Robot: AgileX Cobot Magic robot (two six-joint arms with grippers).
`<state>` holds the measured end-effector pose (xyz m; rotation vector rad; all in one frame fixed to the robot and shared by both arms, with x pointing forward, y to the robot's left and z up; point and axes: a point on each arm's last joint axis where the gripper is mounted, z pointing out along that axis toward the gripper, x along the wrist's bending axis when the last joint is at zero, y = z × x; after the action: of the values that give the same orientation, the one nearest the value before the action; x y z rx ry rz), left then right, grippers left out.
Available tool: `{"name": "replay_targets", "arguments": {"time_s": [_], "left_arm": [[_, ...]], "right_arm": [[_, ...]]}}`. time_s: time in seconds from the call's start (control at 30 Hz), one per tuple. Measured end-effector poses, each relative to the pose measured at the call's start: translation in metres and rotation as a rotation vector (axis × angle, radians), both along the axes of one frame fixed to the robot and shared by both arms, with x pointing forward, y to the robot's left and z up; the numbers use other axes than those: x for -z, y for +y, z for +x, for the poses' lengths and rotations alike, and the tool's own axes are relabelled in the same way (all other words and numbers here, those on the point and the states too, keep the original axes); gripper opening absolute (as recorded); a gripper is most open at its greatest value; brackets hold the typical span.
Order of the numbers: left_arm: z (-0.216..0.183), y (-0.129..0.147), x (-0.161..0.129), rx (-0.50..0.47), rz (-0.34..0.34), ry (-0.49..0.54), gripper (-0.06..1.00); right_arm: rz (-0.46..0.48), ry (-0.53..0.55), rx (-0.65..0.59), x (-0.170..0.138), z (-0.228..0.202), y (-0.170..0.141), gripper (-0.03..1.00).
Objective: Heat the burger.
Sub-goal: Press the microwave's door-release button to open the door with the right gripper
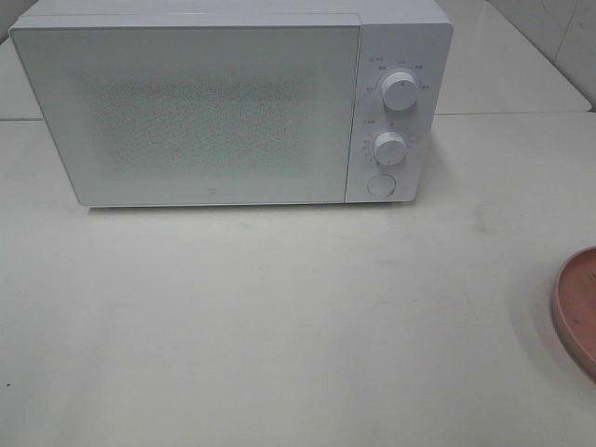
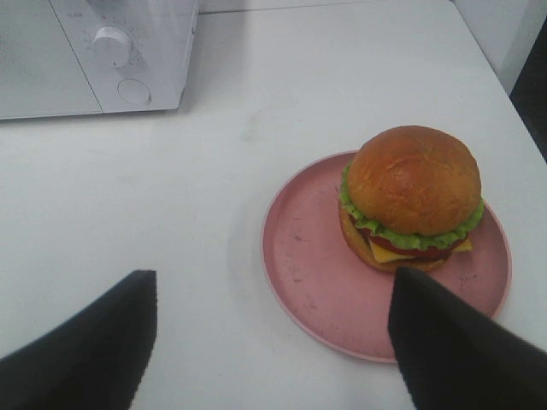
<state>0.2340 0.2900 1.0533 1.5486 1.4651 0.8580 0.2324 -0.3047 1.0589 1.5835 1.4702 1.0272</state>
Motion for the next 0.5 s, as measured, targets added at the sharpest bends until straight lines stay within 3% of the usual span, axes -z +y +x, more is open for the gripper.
{"name": "replay_targets", "arguments": {"time_s": [0.5], "left_arm": [[0.000,0.000,0.000,0.000,0.000,0.000,0.99]], "right_arm": [[-0.007,0.023,-0.011,-0.016,0.043,0.004,0.74]]}}
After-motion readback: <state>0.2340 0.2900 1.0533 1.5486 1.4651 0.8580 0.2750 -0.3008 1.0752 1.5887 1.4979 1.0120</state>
